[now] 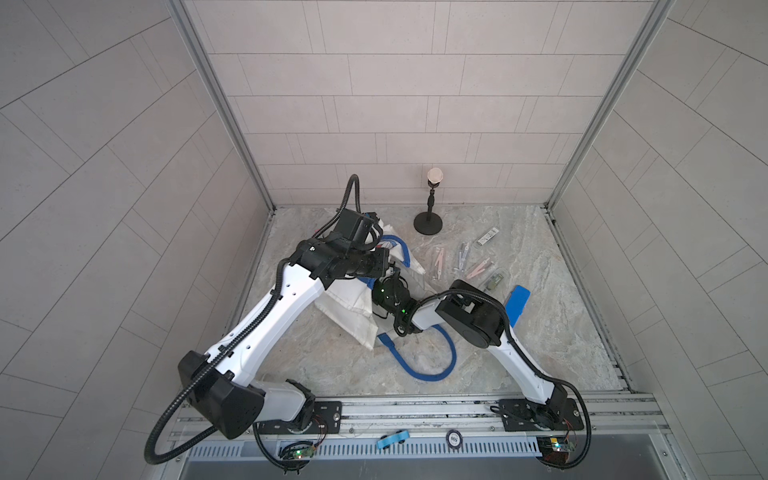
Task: Take out the compass set from the canvas bag
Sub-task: Pick up the compass set from the canvas bag.
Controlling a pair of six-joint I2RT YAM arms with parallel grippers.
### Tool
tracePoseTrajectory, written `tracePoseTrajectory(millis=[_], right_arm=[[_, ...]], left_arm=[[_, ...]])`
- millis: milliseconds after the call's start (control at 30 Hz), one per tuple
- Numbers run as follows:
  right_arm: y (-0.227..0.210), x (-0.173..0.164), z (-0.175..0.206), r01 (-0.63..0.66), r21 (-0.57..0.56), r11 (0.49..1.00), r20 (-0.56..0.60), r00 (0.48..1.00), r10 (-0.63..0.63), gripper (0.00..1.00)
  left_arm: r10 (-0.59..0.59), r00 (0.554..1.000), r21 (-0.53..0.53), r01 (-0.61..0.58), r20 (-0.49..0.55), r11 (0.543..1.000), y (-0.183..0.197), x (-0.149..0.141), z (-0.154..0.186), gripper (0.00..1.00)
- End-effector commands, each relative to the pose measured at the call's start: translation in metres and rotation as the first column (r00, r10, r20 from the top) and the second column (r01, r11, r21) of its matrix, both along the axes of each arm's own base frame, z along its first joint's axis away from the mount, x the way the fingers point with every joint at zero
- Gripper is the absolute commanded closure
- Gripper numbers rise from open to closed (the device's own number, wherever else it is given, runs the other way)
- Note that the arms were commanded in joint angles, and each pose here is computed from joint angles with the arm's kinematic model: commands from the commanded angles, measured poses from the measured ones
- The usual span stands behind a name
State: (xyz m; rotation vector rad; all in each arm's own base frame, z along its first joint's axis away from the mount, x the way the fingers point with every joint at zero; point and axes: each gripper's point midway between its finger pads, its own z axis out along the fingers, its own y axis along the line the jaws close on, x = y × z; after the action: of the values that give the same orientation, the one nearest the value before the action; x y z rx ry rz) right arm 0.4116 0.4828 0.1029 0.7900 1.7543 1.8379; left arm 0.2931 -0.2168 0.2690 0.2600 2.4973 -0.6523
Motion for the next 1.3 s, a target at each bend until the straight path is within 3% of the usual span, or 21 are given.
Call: tracePoseTrajectory(millis=[0,167,333,400,833,1267], right_arm=[[-0.001,0.014,-0.003,0.038,-0.011,0.999,-0.052,0.998,-0.039,0.44],[0.018,0.021,0.003,0.002,-0.053,0.999,-0.060,0.998,-0.005,0.43],[0.011,0.019,0.022,0.014,0.054,0.998,-0.002,1.000,-0.014,0.67],[0.003,0.011,0.029,0.015,0.087,0.996,0.005,1.000,-0.015,0.72],[-0.028,-0.015,0.032,0.026,0.095,0.995,-0.026,0.999,-0.024,0.85],[-0.068,-0.049,0.050,0.017,0.080,0.997,-0.035,0.999,-0.014,0.87]], left_arm=[[-0.025,0.999,-0.076,0.028,0.043,0.997,-0.013,0.005,0.021,1.00],[-0.025,0.999,-0.080,0.028,0.040,0.996,-0.014,0.006,0.020,1.00],[0.005,0.999,-0.076,-0.003,0.034,0.997,-0.004,0.011,0.019,1.00],[0.027,0.999,-0.085,-0.024,0.034,0.996,0.002,0.017,0.018,1.00],[0.077,0.996,-0.100,-0.073,0.034,0.992,0.010,0.032,0.015,1.00],[0.105,0.994,-0.094,-0.101,0.041,0.990,0.015,0.040,0.010,1.00]])
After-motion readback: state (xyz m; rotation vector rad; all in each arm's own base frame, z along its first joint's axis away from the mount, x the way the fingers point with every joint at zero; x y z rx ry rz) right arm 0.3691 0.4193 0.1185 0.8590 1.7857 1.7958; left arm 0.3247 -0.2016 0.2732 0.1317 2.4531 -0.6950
